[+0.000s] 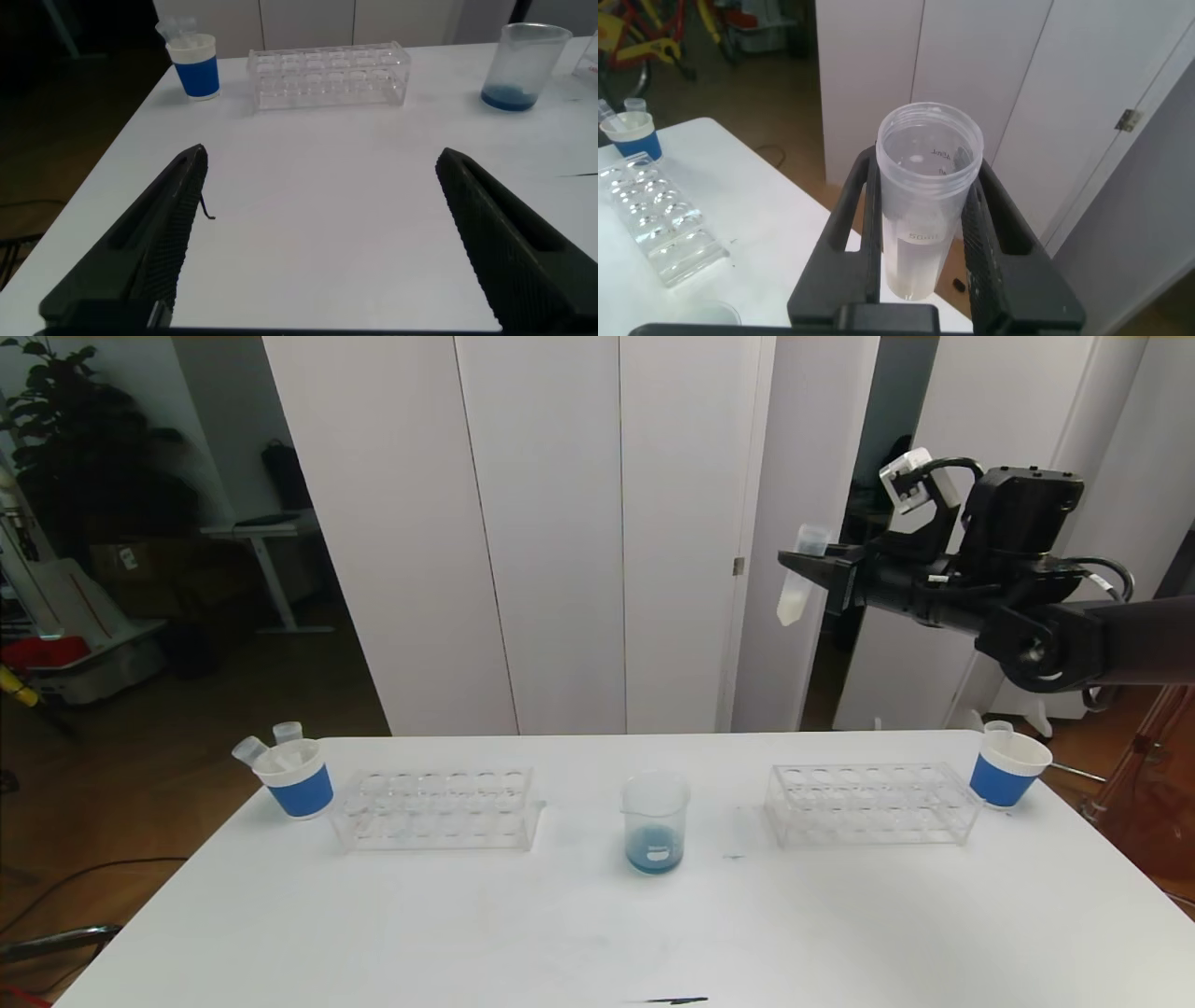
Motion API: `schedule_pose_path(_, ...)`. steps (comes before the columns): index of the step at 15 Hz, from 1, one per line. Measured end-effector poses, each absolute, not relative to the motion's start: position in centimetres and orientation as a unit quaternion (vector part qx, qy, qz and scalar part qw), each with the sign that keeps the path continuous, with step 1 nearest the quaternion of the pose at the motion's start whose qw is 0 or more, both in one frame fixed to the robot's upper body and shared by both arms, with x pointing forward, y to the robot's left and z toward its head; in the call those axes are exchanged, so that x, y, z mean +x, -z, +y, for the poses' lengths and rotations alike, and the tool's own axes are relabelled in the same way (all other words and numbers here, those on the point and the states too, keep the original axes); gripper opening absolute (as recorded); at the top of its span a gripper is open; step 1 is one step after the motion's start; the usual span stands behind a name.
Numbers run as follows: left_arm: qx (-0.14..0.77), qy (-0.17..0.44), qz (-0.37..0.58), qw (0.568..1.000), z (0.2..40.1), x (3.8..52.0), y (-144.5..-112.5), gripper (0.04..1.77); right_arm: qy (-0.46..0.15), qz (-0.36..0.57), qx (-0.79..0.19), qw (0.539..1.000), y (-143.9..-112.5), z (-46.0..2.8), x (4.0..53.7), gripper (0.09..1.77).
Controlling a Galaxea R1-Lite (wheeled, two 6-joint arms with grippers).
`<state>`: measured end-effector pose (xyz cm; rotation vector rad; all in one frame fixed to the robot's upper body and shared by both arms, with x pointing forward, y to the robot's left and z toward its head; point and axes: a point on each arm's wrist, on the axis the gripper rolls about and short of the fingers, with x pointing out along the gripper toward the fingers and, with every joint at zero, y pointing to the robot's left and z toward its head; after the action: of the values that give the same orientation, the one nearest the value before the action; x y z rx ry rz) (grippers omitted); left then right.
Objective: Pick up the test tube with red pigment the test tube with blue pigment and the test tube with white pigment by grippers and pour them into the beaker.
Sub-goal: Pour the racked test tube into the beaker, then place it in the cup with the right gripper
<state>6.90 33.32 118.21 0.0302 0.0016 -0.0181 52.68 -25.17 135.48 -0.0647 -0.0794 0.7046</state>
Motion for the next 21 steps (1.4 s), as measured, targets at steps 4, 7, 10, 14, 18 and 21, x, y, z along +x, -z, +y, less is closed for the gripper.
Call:
schedule_pose_path(4,0.015,0.009,0.001,1.0,33.3,6.9,-118.2,1.74,-0.406,-0.048,-0.06,0.911,-133.3,-22.3,53.0,0.57)
schedule_pose_path(7,0.015,0.009,0.001,1.0,33.3,6.9,-118.2,1.74,-0.414,-0.065,-0.139,0.897,-131.5,-21.3,53.3,0.57)
schedule_pose_path(10,0.015,0.009,0.001,1.0,33.3,6.9,-118.2,1.74,-0.423,-0.074,-0.199,0.881,-129.7,-20.1,53.3,0.58)
schedule_pose_path(14,0.015,0.009,0.001,1.0,33.3,6.9,-118.2,1.74,-0.42,-0.144,-0.259,0.858,-128.7,-18.3,53.4,0.57)
schedule_pose_path(18,0.015,0.009,0.001,1.0,33.3,6.9,-118.2,1.74,-0.433,-0.184,-0.29,0.833,-126.3,-15.5,52.4,0.57)
schedule_pose_path(21,0.015,0.009,0.001,1.0,33.3,6.9,-118.2,1.74,-0.436,-0.202,-0.347,0.805,-124.6,-14.3,52.3,0.57)
